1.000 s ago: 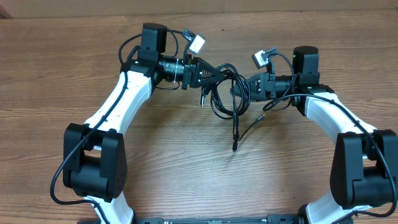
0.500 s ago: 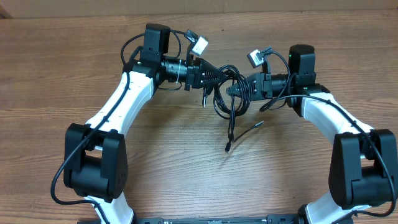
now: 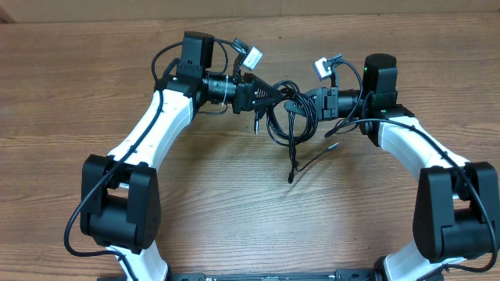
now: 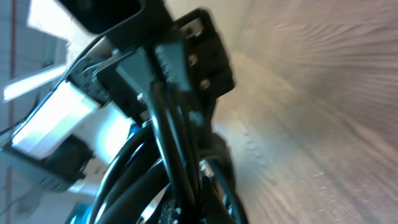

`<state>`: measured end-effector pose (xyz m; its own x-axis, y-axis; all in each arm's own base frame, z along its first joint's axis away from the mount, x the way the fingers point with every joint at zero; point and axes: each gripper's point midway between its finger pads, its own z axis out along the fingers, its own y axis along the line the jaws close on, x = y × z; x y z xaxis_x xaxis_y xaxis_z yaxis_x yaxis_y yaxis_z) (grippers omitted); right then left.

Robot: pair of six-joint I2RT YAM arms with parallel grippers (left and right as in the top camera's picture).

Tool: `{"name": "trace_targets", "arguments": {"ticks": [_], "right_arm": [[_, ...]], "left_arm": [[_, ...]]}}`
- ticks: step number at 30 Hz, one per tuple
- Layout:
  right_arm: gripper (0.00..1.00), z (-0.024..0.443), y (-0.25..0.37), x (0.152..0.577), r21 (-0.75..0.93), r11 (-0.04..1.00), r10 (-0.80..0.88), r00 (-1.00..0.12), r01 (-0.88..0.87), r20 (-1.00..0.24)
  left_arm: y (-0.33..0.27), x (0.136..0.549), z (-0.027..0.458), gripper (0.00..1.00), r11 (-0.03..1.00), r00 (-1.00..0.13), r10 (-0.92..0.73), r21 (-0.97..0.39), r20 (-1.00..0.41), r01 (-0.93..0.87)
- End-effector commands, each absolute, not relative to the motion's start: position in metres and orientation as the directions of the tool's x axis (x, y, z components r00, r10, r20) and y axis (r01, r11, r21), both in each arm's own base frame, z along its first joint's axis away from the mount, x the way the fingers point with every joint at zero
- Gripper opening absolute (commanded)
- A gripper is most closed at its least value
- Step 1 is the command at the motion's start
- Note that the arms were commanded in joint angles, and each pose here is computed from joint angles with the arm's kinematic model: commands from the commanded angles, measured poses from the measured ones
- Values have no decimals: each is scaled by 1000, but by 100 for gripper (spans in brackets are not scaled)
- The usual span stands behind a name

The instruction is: Untangle cables

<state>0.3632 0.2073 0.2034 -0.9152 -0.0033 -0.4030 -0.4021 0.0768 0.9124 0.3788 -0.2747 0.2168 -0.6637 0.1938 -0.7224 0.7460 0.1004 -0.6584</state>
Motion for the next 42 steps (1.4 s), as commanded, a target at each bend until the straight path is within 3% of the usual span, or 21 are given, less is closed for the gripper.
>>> {"name": "trace_targets", "arguments": {"ticks": [1, 8, 15, 21, 23, 27, 29, 30, 37, 39, 42], "right_arm": [[4, 194, 206, 386, 890, 194, 81, -897, -413, -434], [4, 181, 198, 411, 816, 343, 146, -831, -466, -536], [4, 183, 186, 431, 721, 474, 177, -748, -505, -640], [4, 218, 182, 434, 593, 519, 149, -618, -615, -772], [4, 226, 181, 434, 574, 528, 150, -596, -626, -789], [4, 240, 180, 429, 538, 530, 141, -558, -655, -818], [4, 244, 179, 429, 531, 536, 144, -549, -656, -823], [4, 245, 176, 431, 526, 561, 152, -545, -639, -824], [4, 232, 141, 445, 462, 766, 173, -549, -447, -818], [4, 229, 126, 450, 429, 824, 181, -546, -370, -818], [4, 225, 103, 453, 361, 898, 179, -539, -253, -823]], "left_arm": [[-280, 362, 230, 4, -18, -662, 198, -678, -723, 735], [-277, 340, 253, 4, -204, -664, 191, -691, -723, 693], [-277, 338, 254, 6, -207, -682, 198, -710, -704, 673], [-279, 337, 254, 10, -209, -681, 201, -710, -704, 672], [-279, 337, 253, 18, -208, -681, 202, -710, -704, 673], [-279, 337, 253, 47, -206, -681, 202, -710, -704, 674], [-280, 339, 250, 87, -185, -681, 202, -710, -704, 679], [-281, 343, 247, 100, -157, -681, 203, -710, -704, 687], [-283, 358, 231, 100, -26, -698, 206, -716, -686, 697], [-282, 369, 220, 100, 82, -757, 199, -760, -622, 645], [-276, 395, 195, 100, 323, -899, 101, -841, -426, 434]]}}
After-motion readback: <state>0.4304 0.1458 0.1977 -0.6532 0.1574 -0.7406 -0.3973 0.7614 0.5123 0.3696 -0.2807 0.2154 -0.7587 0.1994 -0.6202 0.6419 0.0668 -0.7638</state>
